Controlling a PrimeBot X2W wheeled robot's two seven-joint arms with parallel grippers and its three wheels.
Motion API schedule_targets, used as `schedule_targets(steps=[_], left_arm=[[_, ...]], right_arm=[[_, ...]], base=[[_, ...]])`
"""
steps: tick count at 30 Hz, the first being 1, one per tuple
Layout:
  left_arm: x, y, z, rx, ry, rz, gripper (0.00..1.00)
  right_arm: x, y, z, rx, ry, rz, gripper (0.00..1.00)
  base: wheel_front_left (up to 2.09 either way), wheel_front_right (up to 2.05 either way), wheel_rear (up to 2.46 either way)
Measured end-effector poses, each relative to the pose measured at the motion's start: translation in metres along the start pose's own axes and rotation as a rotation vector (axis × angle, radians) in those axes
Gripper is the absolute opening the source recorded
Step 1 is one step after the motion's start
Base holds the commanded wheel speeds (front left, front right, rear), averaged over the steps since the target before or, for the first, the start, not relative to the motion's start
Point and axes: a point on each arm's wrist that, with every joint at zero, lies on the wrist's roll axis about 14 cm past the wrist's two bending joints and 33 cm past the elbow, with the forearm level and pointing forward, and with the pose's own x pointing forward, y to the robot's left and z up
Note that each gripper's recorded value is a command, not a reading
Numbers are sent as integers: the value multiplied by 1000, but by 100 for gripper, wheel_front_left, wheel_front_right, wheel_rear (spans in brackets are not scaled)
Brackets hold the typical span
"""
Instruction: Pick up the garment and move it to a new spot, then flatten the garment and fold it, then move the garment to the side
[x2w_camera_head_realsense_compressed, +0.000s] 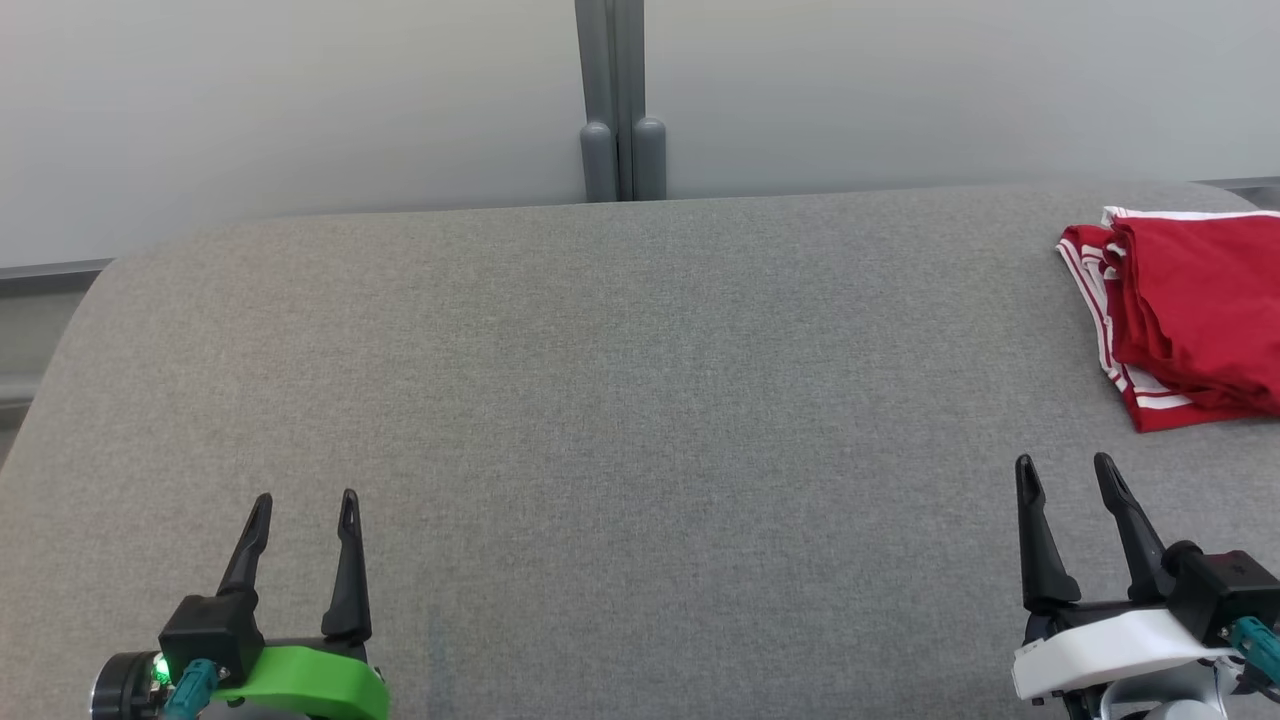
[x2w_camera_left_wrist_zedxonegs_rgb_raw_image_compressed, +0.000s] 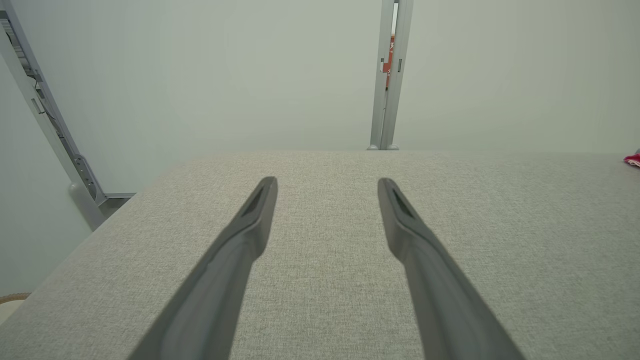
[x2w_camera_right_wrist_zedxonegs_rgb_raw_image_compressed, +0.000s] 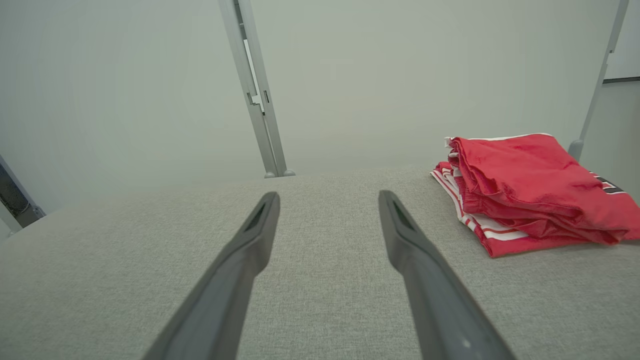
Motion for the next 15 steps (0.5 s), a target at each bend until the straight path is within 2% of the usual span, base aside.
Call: schedule_targets(steps=[15], left_arm=[[-4,1,-7,-14,23,4,100]], right_arm=[[-8,3,0,21,-4,-15,100]], base=[[0,0,0]])
